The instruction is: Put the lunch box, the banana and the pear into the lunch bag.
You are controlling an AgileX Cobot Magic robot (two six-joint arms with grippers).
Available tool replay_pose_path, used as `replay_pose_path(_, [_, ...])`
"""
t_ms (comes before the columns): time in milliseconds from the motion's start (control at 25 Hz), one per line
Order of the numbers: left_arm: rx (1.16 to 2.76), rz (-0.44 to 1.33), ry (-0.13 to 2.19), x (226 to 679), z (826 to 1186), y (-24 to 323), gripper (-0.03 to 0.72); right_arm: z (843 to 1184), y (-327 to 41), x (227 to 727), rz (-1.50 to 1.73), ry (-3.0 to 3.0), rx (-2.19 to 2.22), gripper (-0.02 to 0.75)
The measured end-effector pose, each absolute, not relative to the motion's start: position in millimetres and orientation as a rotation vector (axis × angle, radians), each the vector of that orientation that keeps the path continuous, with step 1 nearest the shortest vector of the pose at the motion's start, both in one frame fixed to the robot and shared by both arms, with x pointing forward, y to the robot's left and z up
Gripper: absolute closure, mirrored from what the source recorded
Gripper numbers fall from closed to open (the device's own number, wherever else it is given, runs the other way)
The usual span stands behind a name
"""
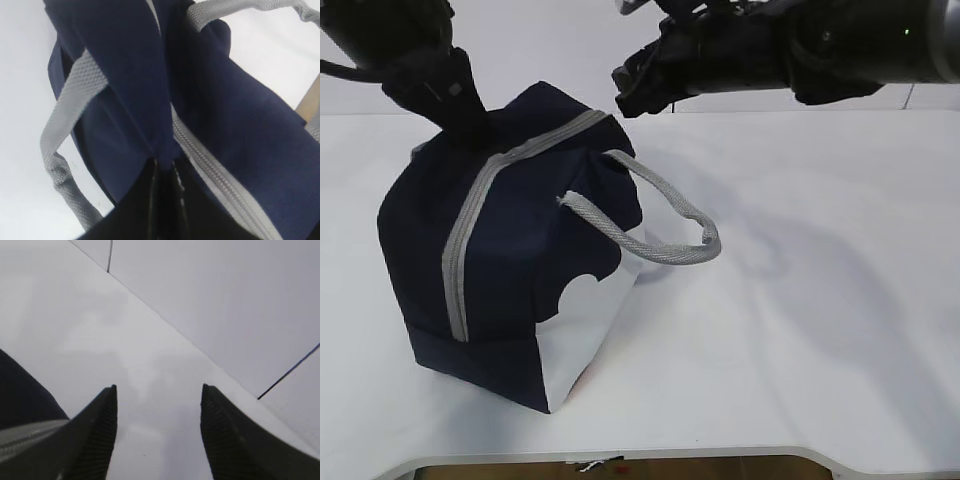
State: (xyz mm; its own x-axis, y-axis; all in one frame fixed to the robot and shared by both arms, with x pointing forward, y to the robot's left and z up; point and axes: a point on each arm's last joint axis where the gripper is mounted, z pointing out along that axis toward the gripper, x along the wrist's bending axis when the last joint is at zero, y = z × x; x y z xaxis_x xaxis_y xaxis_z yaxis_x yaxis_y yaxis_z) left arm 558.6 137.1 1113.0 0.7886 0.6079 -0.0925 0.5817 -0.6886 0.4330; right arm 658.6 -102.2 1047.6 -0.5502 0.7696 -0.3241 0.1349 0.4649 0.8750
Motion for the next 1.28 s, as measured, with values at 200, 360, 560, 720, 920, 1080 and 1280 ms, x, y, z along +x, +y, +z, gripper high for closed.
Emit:
replay_pose_path(200, [2.517,0.061,0.907,558,1113,136,0.681,1069,-104,651,1.025,1.966,0.54,0.297])
replay_pose_path(360, [2.504,0.046,0.91,557,1114,135,0.681,1077,-106,646,0.917,1.961,0.346,0.297])
replay_pose_path(560, [2.504,0.046,0.91,558,1114,135,0.681,1069,-113,639,0.704,1.971,0.103,0.297])
replay_pose_path(720, [2.503,0.047,0.912,558,1114,135,0.681,1062,-123,633,0.553,1.963,0.04,0.298])
replay_pose_path(920, [2.5,0.043,0.912,558,1114,135,0.681,1061,-131,627,0.474,1.951,0.051,0.334])
replay_pose_path(1080, [2.484,0.029,0.942,557,1114,135,0.682,1064,-131,618,0.474,1.946,0.054,0.344])
replay_pose_path(1280, [2.475,0.023,0.966,557,1114,135,0.681,1067,-132,604,0.483,1.947,0.065,0.349])
